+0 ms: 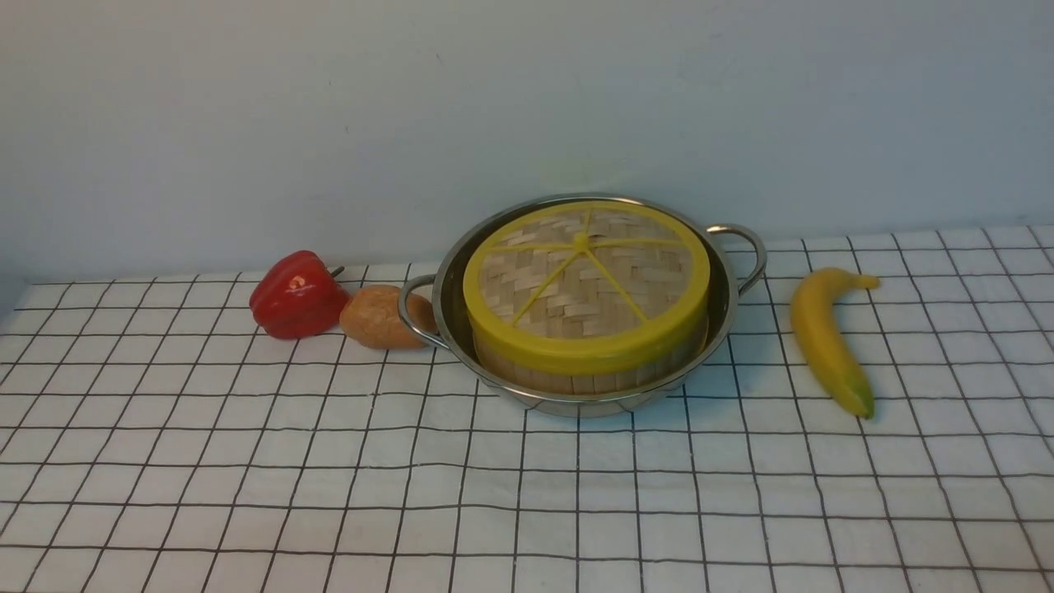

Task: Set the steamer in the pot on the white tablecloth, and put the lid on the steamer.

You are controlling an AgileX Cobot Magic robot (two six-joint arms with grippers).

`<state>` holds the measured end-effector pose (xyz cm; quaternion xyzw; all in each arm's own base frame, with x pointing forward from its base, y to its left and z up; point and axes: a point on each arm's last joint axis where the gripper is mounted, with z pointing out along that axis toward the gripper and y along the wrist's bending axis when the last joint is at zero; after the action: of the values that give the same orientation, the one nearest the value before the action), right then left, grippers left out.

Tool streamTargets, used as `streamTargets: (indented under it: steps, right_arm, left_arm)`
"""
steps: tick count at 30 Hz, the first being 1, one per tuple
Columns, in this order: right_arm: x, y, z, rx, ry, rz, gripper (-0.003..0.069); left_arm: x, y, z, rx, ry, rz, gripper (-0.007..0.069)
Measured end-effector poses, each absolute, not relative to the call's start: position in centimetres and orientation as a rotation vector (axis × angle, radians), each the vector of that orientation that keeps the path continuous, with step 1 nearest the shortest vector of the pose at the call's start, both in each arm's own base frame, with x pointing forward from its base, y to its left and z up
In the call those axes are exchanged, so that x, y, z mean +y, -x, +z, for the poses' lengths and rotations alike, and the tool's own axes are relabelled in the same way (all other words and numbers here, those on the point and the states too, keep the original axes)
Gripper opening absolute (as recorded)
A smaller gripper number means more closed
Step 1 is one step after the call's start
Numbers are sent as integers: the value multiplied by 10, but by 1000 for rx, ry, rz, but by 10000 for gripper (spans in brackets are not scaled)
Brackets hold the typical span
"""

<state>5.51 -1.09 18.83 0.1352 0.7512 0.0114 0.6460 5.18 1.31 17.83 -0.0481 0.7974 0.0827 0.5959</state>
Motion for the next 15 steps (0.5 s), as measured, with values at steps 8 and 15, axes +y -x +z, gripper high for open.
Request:
streamTargets:
  steps: [8, 15]
  right_arm:
    - [-11, -55, 188, 1709, -310, 29, 220]
    - [-11, -55, 188, 1709, -310, 29, 237]
  left_arm:
    - [13, -52, 178, 1852, 112, 192, 243]
    - [13, -52, 178, 1852, 112, 192, 243]
